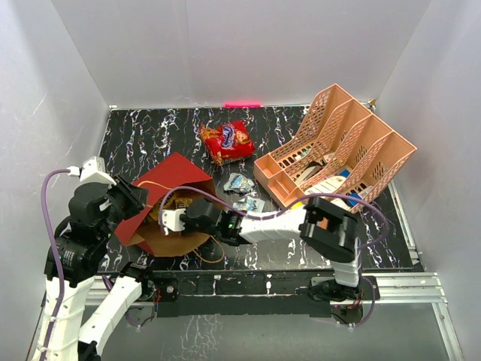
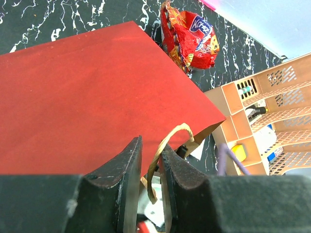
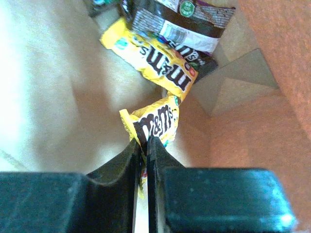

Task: Take the snacks out of the paper bag
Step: Take out the snack from the paper bag.

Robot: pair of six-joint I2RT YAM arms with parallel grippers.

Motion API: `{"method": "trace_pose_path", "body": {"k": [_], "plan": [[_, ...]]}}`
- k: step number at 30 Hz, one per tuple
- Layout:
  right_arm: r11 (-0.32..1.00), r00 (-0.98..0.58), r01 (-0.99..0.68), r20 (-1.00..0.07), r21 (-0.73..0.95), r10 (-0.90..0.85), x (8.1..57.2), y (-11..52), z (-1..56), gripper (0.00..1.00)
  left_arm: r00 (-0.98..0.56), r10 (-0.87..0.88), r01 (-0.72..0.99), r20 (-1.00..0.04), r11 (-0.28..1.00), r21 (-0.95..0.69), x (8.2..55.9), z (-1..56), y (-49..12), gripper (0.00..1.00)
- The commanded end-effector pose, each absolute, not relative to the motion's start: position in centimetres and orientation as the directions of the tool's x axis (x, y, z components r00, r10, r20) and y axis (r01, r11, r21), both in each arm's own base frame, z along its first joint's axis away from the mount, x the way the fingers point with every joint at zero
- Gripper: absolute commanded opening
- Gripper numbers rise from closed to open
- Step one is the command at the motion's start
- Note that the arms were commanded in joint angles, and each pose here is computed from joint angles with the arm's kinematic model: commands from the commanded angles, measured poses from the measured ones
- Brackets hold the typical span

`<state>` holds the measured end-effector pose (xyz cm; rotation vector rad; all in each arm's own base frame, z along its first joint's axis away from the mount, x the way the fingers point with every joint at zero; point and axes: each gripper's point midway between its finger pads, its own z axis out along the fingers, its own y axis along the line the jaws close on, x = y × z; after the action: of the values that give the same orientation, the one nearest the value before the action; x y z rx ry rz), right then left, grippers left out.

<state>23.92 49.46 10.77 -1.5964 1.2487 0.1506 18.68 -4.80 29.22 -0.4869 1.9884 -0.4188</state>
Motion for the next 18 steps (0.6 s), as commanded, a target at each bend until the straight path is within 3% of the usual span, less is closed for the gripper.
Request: {"method": "trace_pose_path", "body": {"k": [1,7,18], "plan": [[0.156,0.328,-0.888,-0.834,-0.432,-0.444,19.4,49.3,15.1,0.07,-0.403,-0.496,-0.154,-0.769,0.865,-0.478,19.0,29.4,-4.7,0.2],[0.125,0.226,-0.957,-0.943,-0.262,-0.244,14.2,45.1,19.3,0.07,-0.411,-0.496,-0.154,-0.765,0.865,-0.478,19.4,28.9,-4.9,0.2],[0.034,0.177,-0.983,-0.981,-0.18,-0.074,8.4,36.9,25.8,0.07,-0.42,-0.498,-0.168,-0.758,0.864,-0.474,19.8,27.8,-4.9,0.2]]}}
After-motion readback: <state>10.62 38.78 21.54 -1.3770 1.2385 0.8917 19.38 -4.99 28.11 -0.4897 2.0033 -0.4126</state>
